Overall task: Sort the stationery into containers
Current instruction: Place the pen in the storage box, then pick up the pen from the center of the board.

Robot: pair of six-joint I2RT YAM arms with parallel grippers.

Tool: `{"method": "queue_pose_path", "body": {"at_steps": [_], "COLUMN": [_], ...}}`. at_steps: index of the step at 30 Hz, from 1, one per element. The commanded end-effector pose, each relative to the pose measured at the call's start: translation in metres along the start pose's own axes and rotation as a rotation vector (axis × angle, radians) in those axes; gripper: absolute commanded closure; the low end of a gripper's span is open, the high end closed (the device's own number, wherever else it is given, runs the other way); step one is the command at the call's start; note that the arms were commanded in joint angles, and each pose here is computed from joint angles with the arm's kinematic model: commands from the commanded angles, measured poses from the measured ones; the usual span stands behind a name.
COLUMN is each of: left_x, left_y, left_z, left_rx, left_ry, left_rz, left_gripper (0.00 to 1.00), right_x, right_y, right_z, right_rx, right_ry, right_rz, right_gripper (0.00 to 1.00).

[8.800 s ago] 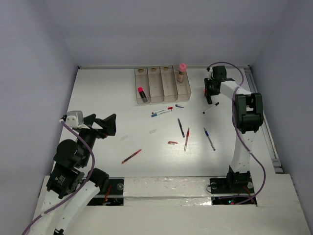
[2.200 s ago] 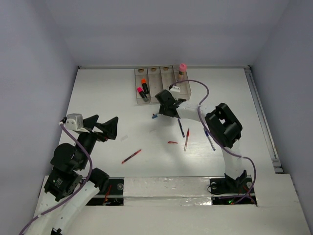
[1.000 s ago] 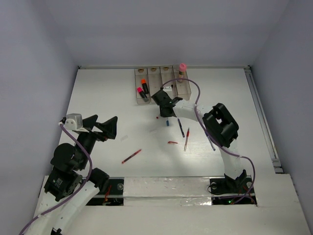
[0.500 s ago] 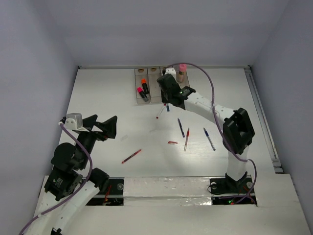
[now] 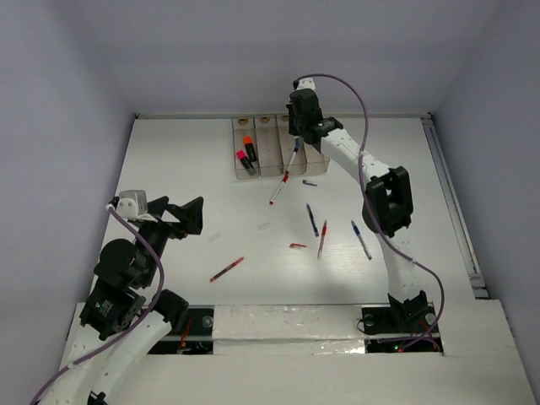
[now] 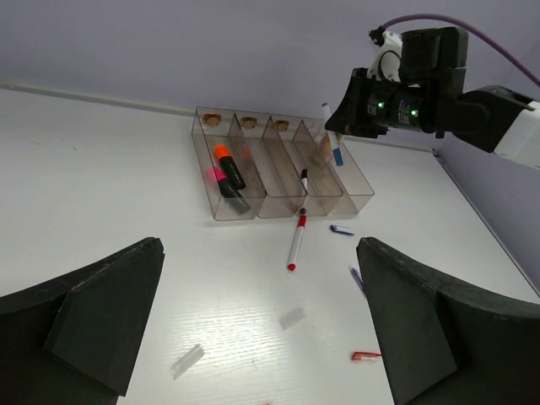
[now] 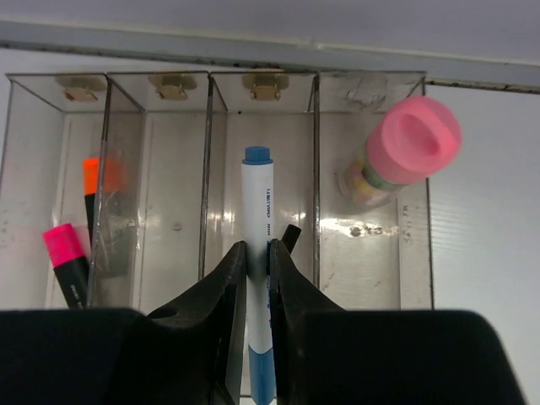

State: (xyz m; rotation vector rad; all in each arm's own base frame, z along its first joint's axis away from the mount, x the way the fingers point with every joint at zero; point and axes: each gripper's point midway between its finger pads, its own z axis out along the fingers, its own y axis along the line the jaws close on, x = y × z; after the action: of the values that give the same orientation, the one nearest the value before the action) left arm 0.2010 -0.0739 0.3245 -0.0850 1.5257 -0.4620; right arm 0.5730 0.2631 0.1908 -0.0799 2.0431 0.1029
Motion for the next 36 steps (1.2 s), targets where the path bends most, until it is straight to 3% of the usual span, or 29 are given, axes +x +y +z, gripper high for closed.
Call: {"method": "queue_pose_path", "body": {"at_steps": [1, 6, 7, 8, 10, 12, 18, 19, 20, 24, 30, 36], "left_x": [-0.002, -0.002, -0.002, -0.002, -0.002, -0.002, -0.004, -0.004, -0.005, -0.004, -0.006, -0.007], "left_y": [0.002, 0.004, 0.004, 0.003, 0.003, 0.005, 0.004, 0.004, 0.003, 0.0, -0.004, -0.003], "left_z": [0.006, 0.007, 0.007, 0.007, 0.007, 0.008, 0.007, 0.007, 0.007, 0.008, 0.005, 0.003], "left_rx": [-0.019, -0.028, -0.029, -0.028, -0.028, -0.035, -0.029, -0.026, -0.024, -0.006, 0.017, 0.014], "left_ry": [-0.011, -0.013, -0.012, -0.01, -0.01, -0.012, -0.02, -0.019, -0.021, -0.018, -0.023, -0.029], "left_rz": [0.002, 0.003, 0.004, 0.003, 0.003, 0.005, 0.004, 0.004, 0.003, 0.003, -0.001, -0.005], "left_gripper": [0.01, 0.01, 0.01, 0.01, 0.01, 0.01, 0.01, 0.01, 0.01, 0.01, 0.01, 0.01], "right_x": [-0.021, -0.003, -0.002, -0.004, -0.008, -0.018, -0.017, 0.019, 0.016, 0.071, 0.136, 0.153], "right_y": [0.021, 0.017, 0.016, 0.017, 0.018, 0.02, 0.028, 0.027, 0.039, 0.05, 0.06, 0.068], "right_z": [-0.001, 0.02, 0.022, 0.023, 0.023, 0.016, -0.026, -0.029, -0.05, -0.081, -0.088, -0.074], "right_rx": [-0.062, -0.035, -0.03, -0.029, -0.037, -0.05, -0.085, -0.076, -0.104, -0.115, -0.077, -0.055], "right_ry": [-0.041, -0.014, -0.018, -0.027, -0.036, -0.052, -0.051, 0.018, 0.008, 0.066, 0.165, 0.187], "right_rz": [-0.019, -0.009, -0.003, -0.003, -0.001, 0.007, 0.059, 0.044, 0.075, 0.11, 0.092, 0.11], "right_gripper": [1.0, 0.92, 0.76, 0.66, 0.49, 0.38, 0.33, 0.33, 0.33, 0.33, 0.32, 0.32]}}
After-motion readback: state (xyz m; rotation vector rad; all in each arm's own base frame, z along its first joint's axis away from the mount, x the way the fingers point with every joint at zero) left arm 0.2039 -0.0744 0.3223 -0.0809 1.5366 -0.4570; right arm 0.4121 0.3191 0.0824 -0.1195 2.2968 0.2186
